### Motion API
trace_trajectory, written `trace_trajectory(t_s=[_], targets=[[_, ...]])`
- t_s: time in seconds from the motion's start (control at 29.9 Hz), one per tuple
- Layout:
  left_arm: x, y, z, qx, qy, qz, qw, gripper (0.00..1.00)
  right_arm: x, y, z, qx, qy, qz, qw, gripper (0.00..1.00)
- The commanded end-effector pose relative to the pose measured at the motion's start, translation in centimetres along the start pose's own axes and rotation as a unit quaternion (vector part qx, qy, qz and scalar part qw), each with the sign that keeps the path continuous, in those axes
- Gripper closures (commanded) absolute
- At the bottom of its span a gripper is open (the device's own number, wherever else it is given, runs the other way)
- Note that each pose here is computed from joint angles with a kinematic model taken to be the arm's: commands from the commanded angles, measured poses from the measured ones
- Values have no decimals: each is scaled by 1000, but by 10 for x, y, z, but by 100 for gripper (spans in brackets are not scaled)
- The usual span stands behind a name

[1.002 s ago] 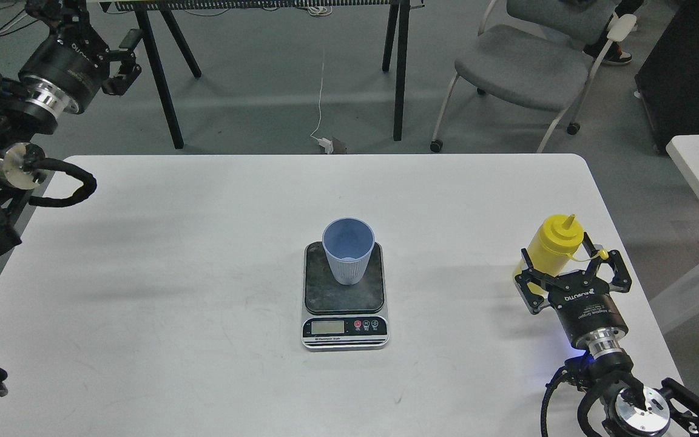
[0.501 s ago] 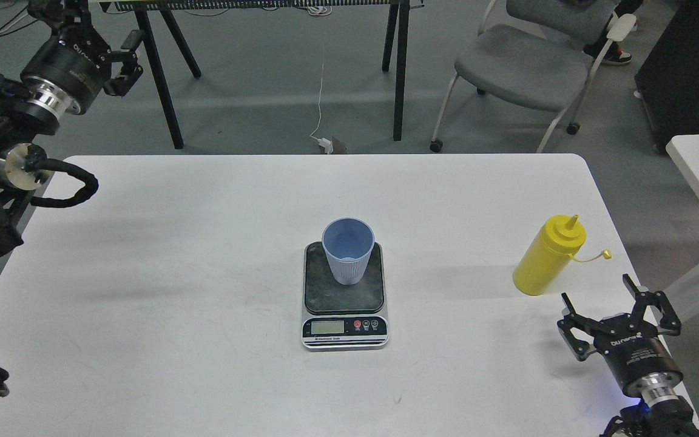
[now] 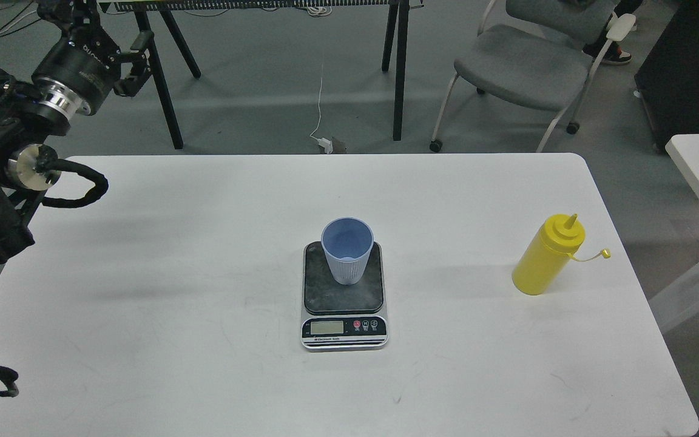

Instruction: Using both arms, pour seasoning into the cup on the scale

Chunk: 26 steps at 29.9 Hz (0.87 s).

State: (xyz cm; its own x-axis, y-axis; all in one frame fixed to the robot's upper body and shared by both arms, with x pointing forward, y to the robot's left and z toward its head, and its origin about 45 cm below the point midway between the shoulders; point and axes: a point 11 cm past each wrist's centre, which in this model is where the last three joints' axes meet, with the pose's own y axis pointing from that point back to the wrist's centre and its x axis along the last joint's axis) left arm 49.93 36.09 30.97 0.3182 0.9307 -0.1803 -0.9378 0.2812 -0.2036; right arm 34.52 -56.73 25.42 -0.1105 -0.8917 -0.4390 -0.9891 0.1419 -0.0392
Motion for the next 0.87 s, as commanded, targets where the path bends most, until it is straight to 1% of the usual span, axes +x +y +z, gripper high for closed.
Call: trace_trajectory(t_s=[0.0, 0.07, 0.13, 0.2, 0.33, 0.43, 0.57, 0.84], targets=[[-2, -1, -1, -1, 2, -1, 1000, 1, -65, -59, 0, -3, 32, -68, 997, 0], [-2, -1, -1, 0, 1, -1, 1000, 1, -101, -79, 16, -14, 30, -103, 994, 0], [-2, 0, -3, 3, 0, -2, 1000, 1, -147, -98, 42, -29, 17, -144, 989, 0], [-1, 1, -5, 9, -5, -3, 1000, 1, -187, -108, 65, -41, 2, -176, 984, 0], [-2, 5, -16, 29, -21, -10, 999, 1, -251, -114, 111, -69, -28, -223, 972, 0], [-2, 6, -16, 29, -20, -9, 999, 1, -288, -112, 136, -86, -40, -249, 964, 0], [-3, 5, -17, 29, -19, -10, 999, 1, -307, -108, 157, -102, -46, -258, 960, 0], [-5, 4, -18, 28, -17, -11, 999, 1, -305, -106, 165, -111, -42, -256, 959, 0]])
